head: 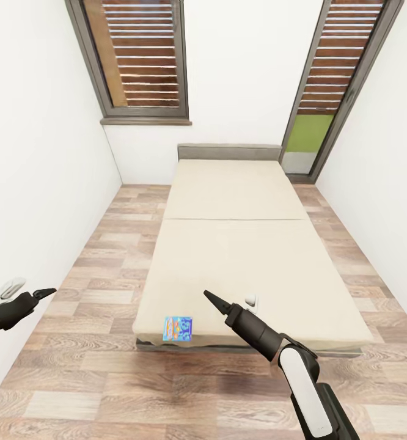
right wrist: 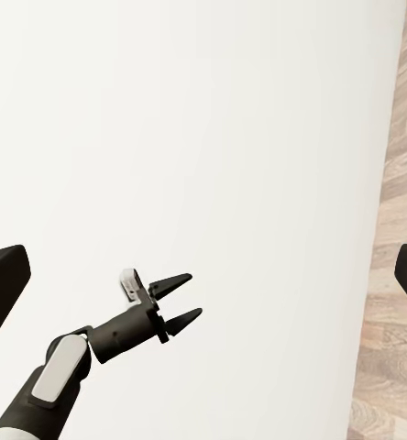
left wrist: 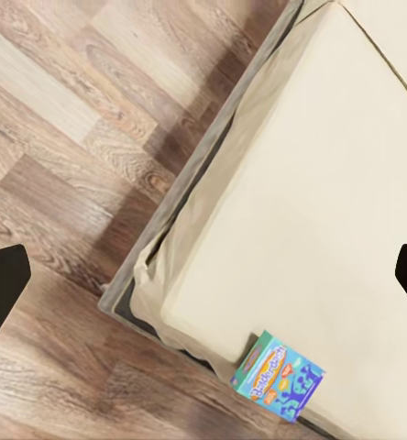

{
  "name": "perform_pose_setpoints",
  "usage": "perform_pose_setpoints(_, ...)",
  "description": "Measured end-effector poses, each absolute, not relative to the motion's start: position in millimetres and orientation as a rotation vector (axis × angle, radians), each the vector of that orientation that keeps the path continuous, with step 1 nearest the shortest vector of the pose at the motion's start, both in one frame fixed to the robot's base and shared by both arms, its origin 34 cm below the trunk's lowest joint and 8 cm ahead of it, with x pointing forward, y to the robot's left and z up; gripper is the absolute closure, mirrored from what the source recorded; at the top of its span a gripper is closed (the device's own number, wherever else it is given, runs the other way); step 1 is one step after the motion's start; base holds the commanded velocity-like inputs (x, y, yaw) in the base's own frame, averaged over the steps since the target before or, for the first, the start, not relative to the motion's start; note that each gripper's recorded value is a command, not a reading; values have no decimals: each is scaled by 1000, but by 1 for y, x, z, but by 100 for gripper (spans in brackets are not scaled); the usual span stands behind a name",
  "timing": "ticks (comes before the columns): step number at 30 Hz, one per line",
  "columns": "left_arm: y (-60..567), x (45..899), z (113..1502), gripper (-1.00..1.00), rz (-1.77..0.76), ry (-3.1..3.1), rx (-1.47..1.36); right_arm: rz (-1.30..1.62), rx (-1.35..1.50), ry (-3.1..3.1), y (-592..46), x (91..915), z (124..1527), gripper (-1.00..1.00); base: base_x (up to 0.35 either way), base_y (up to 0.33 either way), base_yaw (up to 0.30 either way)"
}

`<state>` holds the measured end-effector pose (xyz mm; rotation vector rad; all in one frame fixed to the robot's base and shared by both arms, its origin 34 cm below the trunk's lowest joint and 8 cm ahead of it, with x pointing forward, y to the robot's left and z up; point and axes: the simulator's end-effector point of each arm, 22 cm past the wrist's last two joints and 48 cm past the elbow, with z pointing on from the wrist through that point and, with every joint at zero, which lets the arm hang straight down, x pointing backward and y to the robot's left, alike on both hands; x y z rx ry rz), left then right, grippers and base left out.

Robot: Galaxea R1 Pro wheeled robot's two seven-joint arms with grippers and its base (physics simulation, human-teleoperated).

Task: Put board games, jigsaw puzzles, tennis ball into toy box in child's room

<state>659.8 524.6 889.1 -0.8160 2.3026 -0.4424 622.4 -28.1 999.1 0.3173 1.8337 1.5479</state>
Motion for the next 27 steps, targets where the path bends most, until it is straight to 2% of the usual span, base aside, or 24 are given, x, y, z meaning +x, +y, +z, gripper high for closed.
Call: perform_pose_setpoints(27, 524, 664, 914, -100, -456, 2262, -797, 1542, 281, 1798, -28, 622, 1022, -100, 0, 0, 0)
